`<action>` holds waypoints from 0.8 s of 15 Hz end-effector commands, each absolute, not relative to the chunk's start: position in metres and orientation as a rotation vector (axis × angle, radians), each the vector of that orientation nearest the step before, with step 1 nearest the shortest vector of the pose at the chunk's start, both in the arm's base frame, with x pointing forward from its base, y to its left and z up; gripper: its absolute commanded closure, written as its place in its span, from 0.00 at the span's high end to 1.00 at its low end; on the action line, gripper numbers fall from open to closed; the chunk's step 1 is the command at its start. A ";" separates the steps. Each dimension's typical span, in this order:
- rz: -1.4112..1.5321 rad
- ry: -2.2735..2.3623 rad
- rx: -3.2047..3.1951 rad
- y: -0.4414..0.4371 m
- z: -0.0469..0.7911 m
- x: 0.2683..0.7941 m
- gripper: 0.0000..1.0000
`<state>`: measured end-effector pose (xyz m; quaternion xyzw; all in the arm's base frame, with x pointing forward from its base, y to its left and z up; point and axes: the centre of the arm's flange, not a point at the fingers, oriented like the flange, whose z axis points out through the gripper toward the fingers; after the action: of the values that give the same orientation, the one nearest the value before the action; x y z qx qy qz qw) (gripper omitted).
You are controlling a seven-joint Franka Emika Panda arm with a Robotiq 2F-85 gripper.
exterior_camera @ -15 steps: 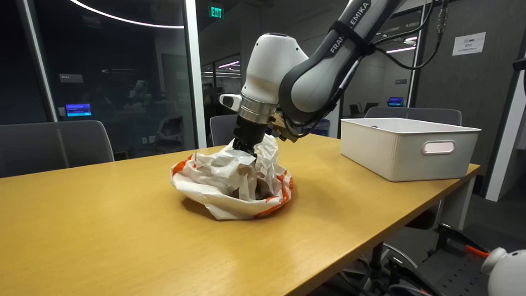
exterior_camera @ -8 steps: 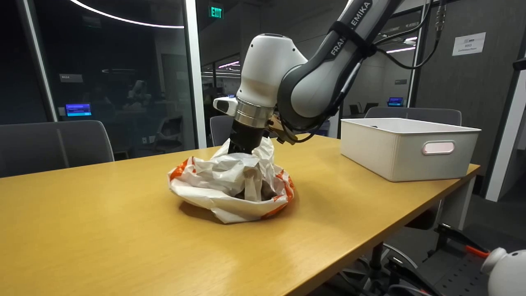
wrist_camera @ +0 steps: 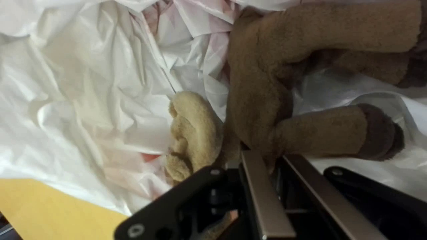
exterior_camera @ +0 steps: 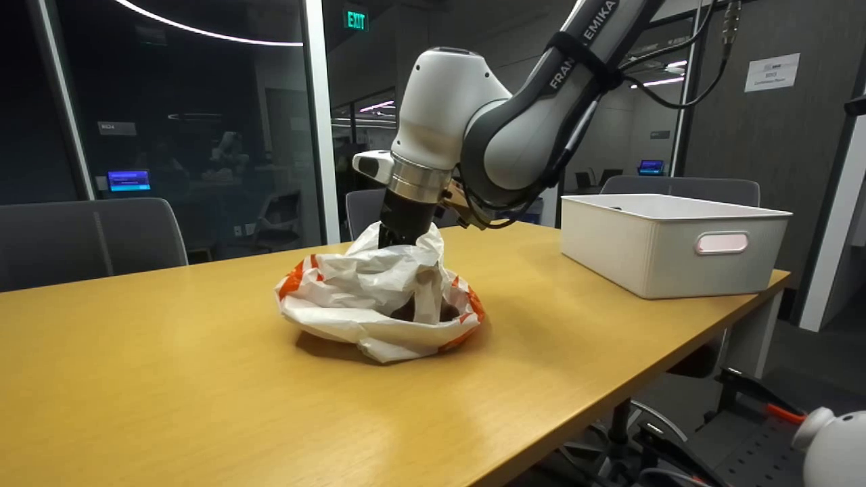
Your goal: Remove the pink cloth and toy moose from the plastic bag and put them in the white basket
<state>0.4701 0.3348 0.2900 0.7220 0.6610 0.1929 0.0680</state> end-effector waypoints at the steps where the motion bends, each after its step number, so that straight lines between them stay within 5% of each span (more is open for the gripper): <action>1: 0.671 1.945 2.111 0.323 0.328 0.471 0.08; 12: 0.835 1.506 1.778 0.229 0.460 0.514 0.08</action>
<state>0.5099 0.2528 0.4309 0.6764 0.6166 0.2994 0.2696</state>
